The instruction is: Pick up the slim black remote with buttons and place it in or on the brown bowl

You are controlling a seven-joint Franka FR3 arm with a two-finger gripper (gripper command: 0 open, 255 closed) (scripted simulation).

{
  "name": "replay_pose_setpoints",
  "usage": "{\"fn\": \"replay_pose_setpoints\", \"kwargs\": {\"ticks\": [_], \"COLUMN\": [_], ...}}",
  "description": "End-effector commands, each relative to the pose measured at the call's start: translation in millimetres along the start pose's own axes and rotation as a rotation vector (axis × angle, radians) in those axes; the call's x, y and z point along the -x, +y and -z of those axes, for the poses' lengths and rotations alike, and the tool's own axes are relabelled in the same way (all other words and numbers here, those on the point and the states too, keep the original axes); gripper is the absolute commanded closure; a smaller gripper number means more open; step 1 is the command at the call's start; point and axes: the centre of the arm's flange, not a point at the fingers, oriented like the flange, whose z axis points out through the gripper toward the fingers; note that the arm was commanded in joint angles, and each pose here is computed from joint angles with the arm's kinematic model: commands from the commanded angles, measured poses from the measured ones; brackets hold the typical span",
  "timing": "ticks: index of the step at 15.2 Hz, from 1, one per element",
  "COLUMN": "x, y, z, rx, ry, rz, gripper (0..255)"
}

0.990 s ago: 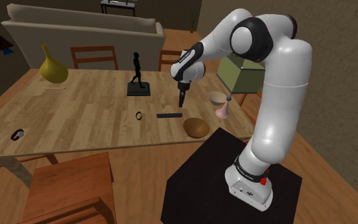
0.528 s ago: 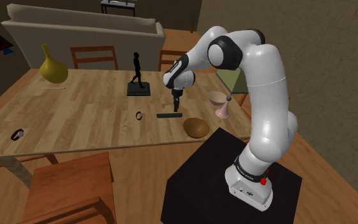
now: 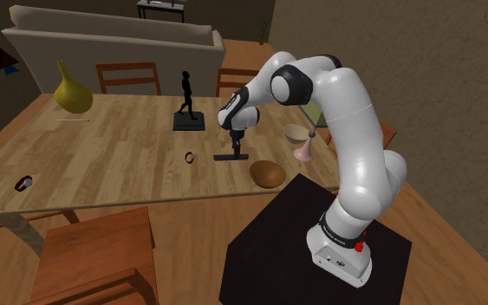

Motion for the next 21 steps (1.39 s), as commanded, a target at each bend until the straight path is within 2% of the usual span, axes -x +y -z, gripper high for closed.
{"fn": "replay_pose_setpoints", "kwargs": {"ticks": [1, 2, 10, 11, 21], "x": [0.8, 0.8, 0.8, 0.8, 0.9], "y": [0.7, 0.7, 0.7, 0.7, 0.3], "z": [-10.8, -19.2, -19.1, -19.1, -13.9], "rx": [0.000, 0.000, 0.000, 0.000, 0.000], "ry": [0.000, 0.000, 0.000, 0.000, 0.000], "rz": [0.000, 0.000, 0.000, 0.000, 0.000], "gripper": [0, 0, 0, 255, 255]}}
